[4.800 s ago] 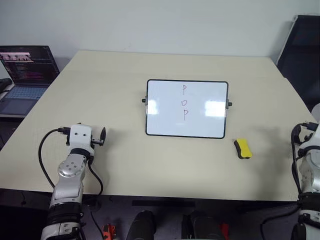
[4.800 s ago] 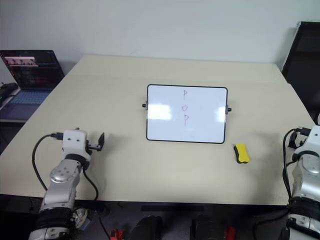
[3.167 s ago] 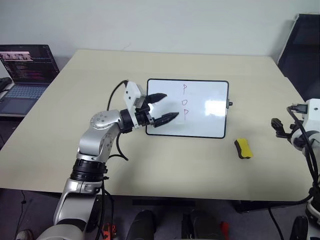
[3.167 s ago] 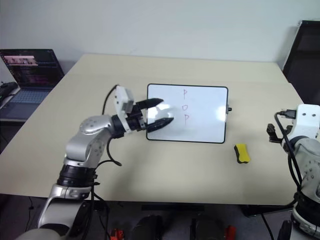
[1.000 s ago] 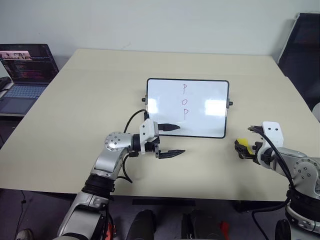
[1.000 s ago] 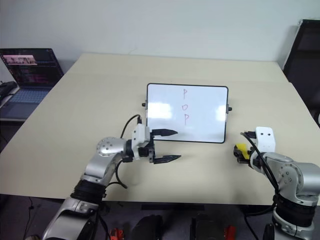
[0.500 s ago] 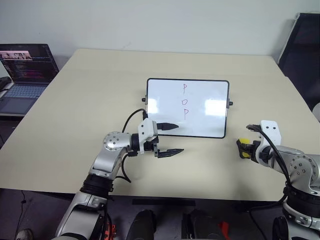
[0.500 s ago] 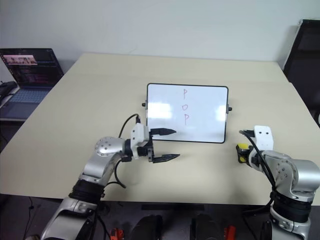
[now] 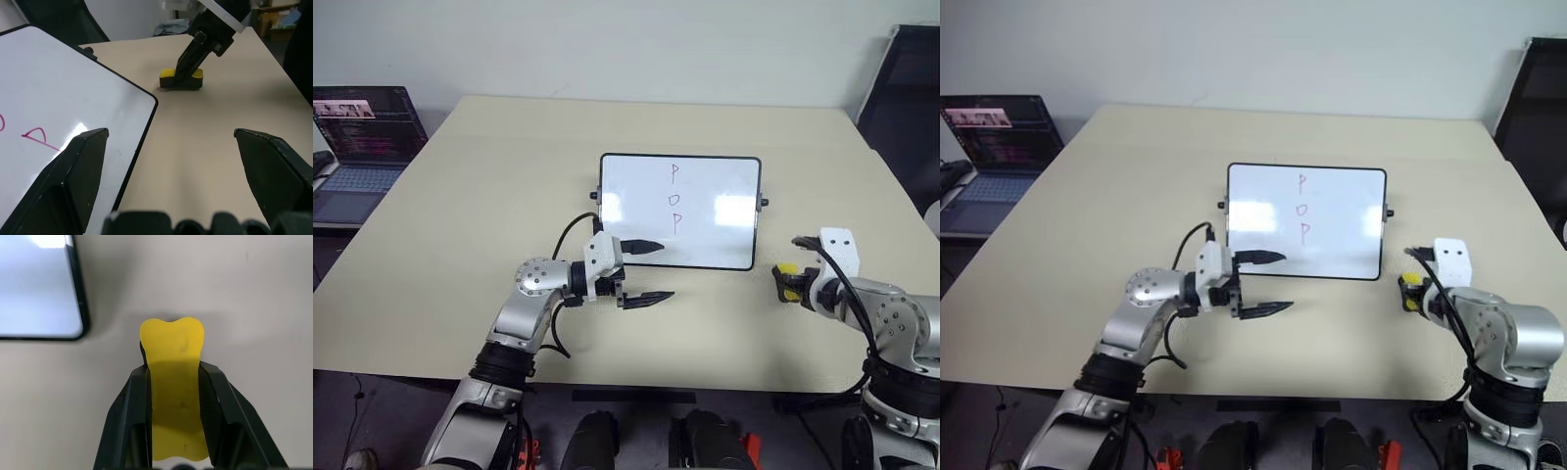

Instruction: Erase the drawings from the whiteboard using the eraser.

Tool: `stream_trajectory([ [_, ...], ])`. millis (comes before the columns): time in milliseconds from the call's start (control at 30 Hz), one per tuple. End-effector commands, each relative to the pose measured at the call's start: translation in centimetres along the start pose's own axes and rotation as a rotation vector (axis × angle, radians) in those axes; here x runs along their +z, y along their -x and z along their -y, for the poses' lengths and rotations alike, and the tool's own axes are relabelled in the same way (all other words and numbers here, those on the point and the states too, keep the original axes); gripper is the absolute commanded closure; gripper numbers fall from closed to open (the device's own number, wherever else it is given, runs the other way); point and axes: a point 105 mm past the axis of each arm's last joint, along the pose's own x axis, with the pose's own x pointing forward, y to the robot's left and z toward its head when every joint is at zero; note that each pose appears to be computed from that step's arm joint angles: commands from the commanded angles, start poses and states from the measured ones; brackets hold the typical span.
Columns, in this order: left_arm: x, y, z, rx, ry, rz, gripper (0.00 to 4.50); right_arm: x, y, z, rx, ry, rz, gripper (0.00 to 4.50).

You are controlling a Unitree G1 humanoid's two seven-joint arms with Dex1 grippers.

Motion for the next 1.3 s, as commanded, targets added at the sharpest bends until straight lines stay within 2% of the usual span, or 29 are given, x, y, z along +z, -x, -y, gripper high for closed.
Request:
stream_trajectory([
  [33, 1.5, -0.1, -2.3, 0.148, -0.062, -0.013, 0.00, 4.0, 1.3, -0.5, -0.026, 0.097, 0.175, 3.56],
  [167, 1.2, -0.1, -4.1, 0.333, -0.027, -0.045, 0.00, 6.8, 1.7, -1.0, -0.067, 0.188, 0.318, 3.56],
  [433, 0.0, 1.3, -6.3, 0.656, 0.044, -0.080, 0.00, 11.1, 0.8, -3.8, -0.050, 0.306, 0.495, 3.56],
  [700, 0.3, 2.3, -7.4, 0.765, 0.027, -0.093, 0.00, 15.9, -1.0, -8.4, 0.061, 0.417, 0.623, 3.56],
  [900, 0.1, 3.7, -7.5, 0.794, 0.005, -0.119, 0.00, 17.1, -2.0, -11.0, 0.138, 0.457, 0.653, 3.56],
  [1067, 0.2, 4.5, -7.5, 0.818, -0.008, -0.125, 0.00, 16.2, -2.6, -13.1, 0.218, 0.489, 0.637, 3.56],
  [1300, 0.2, 4.9, -7.2, 0.833, -0.007, -0.131, 0.00, 15.6, -2.9, -13.9, 0.257, 0.555, 0.607, 3.56],
])
